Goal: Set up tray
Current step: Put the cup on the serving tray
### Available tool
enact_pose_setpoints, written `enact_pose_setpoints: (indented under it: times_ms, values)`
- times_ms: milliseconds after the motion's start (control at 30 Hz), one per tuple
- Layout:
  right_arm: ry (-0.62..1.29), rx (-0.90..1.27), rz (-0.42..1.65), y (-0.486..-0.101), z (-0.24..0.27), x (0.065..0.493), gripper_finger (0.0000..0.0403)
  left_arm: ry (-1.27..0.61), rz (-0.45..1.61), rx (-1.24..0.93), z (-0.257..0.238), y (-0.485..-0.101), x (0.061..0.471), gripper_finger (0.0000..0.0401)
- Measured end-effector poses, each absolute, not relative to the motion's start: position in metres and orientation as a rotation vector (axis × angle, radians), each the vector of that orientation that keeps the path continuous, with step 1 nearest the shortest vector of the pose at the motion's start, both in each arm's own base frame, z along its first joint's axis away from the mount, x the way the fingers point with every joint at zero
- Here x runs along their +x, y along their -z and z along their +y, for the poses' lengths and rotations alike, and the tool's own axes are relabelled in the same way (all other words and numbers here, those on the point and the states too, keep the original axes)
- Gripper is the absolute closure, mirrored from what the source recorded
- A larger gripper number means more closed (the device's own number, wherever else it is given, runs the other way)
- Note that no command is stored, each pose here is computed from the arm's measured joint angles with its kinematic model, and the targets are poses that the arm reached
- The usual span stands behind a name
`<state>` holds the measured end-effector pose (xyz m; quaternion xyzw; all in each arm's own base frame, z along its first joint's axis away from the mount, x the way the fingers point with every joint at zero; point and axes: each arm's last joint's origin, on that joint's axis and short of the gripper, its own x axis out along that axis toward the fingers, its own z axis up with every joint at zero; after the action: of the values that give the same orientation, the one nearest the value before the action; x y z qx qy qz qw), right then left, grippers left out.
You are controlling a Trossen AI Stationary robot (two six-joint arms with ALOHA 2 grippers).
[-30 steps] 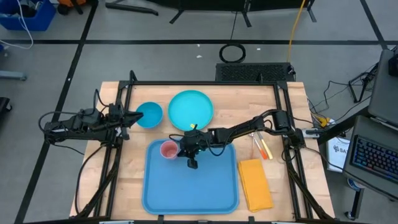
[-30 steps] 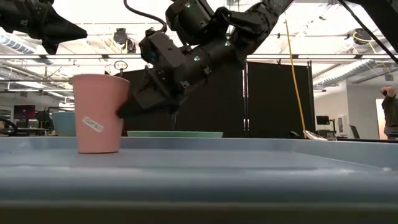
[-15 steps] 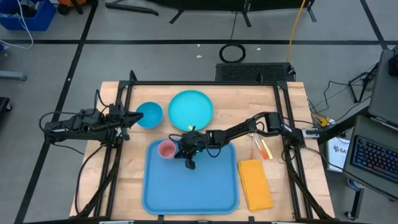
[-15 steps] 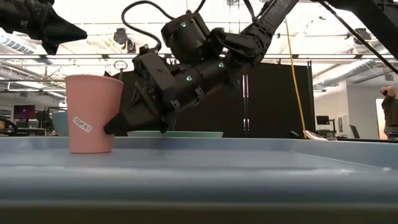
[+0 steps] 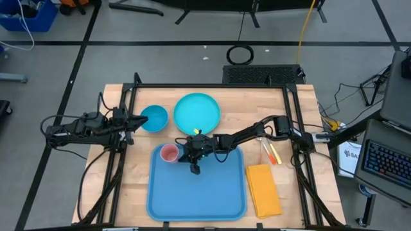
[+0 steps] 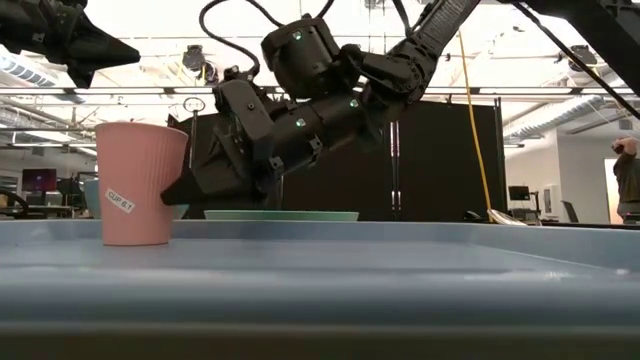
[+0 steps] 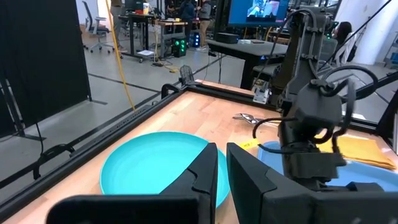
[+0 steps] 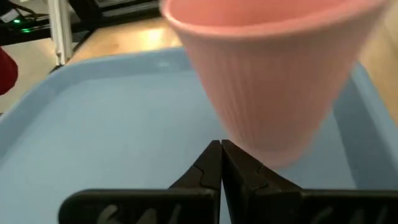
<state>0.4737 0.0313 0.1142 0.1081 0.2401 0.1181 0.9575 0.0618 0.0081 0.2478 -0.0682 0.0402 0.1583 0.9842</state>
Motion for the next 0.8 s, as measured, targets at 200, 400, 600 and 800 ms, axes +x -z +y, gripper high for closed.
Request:
enact_pose_setpoints:
  times_ms: [200,400,600,800]
  values:
    - [-0.227,0.234,0.461,-0.117,0.027,0.475,0.0403,-0.323,0.081,-0.136,0.008,-0.248,0.062,0.0366]
    - [-0.241,0.23,0.4,-0.122,0.029,0.477,0.0403,-0.324,0.081,-0.136,0.008,-0.248,0.062,0.0366]
    - [-0.247,0.226,0.355,-0.126,0.029,0.479,0.0403,-0.325,0.082,-0.132,0.008,-0.248,0.062,0.0366]
    - [-0.249,0.224,0.35,-0.126,0.029,0.479,0.0403,-0.325,0.083,-0.132,0.008,-0.248,0.062,0.0366]
